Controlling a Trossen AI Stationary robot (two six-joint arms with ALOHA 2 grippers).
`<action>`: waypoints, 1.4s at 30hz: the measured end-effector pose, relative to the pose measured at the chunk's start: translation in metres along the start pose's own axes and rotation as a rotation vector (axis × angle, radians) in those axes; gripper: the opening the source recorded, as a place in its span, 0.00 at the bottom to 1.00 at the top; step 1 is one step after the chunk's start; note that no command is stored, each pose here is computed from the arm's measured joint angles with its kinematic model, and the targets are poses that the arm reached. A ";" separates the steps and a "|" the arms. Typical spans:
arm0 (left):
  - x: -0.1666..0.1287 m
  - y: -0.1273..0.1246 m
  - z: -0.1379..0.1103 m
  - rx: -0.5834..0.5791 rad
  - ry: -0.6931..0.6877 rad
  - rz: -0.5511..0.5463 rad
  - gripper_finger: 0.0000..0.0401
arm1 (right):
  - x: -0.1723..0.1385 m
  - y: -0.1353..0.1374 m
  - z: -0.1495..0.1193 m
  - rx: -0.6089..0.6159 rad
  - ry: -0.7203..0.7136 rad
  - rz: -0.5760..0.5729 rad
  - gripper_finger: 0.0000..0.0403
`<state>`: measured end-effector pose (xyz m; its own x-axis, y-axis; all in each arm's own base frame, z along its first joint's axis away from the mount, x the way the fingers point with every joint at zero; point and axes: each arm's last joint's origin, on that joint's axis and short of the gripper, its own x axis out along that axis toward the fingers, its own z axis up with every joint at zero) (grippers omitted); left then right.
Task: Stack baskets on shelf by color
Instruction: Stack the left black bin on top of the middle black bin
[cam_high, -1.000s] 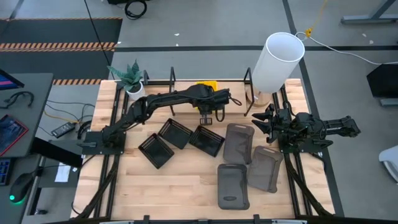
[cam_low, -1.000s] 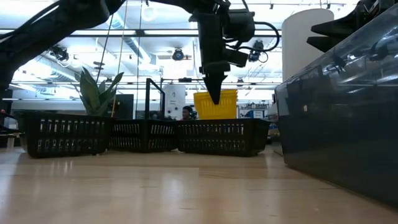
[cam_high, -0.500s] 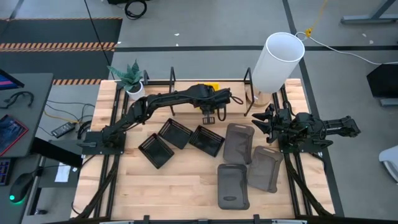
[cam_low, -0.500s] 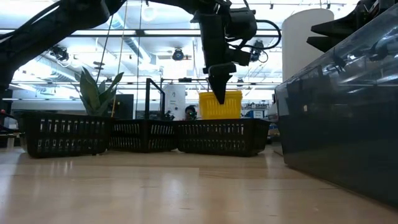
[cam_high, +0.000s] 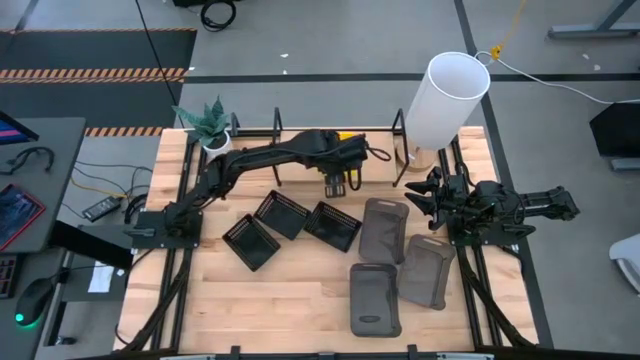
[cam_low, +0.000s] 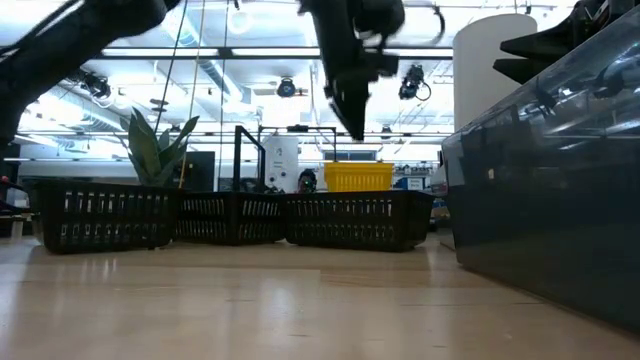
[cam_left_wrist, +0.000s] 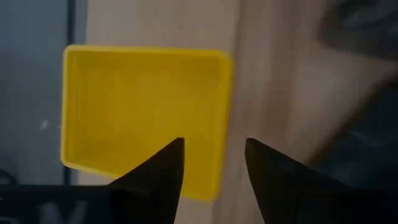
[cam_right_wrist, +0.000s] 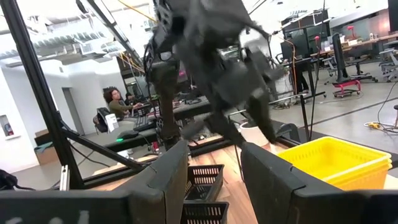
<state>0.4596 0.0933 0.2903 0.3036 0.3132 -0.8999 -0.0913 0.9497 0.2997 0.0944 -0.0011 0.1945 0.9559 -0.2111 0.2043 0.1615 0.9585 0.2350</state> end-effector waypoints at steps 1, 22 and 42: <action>-0.007 -0.003 -0.001 0.008 -0.007 -0.028 0.42 | 0.000 0.000 0.000 0.000 -0.001 0.002 0.39; -0.080 -0.102 -0.046 -0.098 0.232 -0.229 0.23 | 0.000 0.000 0.000 0.000 -0.001 0.000 0.39; -0.034 -0.194 -0.100 -0.056 0.434 -0.173 0.13 | 0.000 0.000 0.000 0.000 -0.001 0.000 0.39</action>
<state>0.3720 -0.1013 0.2311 -0.1051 0.1135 -0.9880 -0.1288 0.9835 0.1267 0.0944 -0.0011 0.1946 0.9556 -0.2115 0.2050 0.1616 0.9584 0.2352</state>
